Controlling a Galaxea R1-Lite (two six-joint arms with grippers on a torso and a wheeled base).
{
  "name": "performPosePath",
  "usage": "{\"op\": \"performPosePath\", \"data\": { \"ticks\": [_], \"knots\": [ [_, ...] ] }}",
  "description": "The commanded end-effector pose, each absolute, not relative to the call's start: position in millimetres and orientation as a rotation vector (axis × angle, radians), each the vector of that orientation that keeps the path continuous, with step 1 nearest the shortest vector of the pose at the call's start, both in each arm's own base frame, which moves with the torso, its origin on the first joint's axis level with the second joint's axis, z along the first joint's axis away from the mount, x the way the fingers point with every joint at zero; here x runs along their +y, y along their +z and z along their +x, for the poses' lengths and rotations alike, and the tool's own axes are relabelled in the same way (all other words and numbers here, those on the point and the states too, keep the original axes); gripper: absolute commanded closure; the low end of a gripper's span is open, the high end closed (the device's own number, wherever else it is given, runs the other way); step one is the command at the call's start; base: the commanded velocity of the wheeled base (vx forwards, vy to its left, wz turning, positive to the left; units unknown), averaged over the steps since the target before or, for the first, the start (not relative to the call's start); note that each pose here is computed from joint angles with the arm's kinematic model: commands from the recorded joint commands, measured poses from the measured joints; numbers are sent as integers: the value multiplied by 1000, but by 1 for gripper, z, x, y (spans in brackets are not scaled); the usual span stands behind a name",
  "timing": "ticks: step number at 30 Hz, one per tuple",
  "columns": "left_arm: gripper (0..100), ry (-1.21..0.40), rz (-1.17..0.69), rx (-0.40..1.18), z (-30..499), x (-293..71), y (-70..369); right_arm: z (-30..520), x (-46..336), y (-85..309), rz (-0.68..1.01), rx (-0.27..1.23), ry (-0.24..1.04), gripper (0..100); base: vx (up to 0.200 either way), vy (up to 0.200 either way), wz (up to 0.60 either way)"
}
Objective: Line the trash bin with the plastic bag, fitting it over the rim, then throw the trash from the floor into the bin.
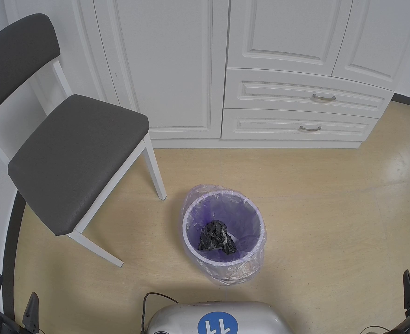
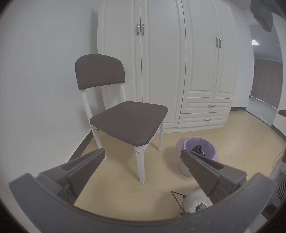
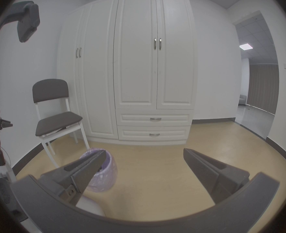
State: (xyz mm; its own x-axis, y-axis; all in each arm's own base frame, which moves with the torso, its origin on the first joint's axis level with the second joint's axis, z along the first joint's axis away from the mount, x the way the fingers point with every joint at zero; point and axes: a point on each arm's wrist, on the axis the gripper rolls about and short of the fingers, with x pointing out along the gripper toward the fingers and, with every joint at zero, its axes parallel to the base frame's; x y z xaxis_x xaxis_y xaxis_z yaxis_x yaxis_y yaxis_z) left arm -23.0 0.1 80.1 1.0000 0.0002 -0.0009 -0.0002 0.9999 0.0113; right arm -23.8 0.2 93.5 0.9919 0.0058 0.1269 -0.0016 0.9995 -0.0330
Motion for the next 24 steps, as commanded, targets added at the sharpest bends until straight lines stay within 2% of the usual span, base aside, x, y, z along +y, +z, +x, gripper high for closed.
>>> {"op": "performPosePath", "data": {
  "ticks": [1,24],
  "knots": [
    [0,-2,14,6,-23,0,75,-23,0,85,-33,-94,3,0,0,0,0],
    [0,-3,14,6,-23,0,75,-23,0,80,-42,-45,5,0,0,0,0]
  ]
}}
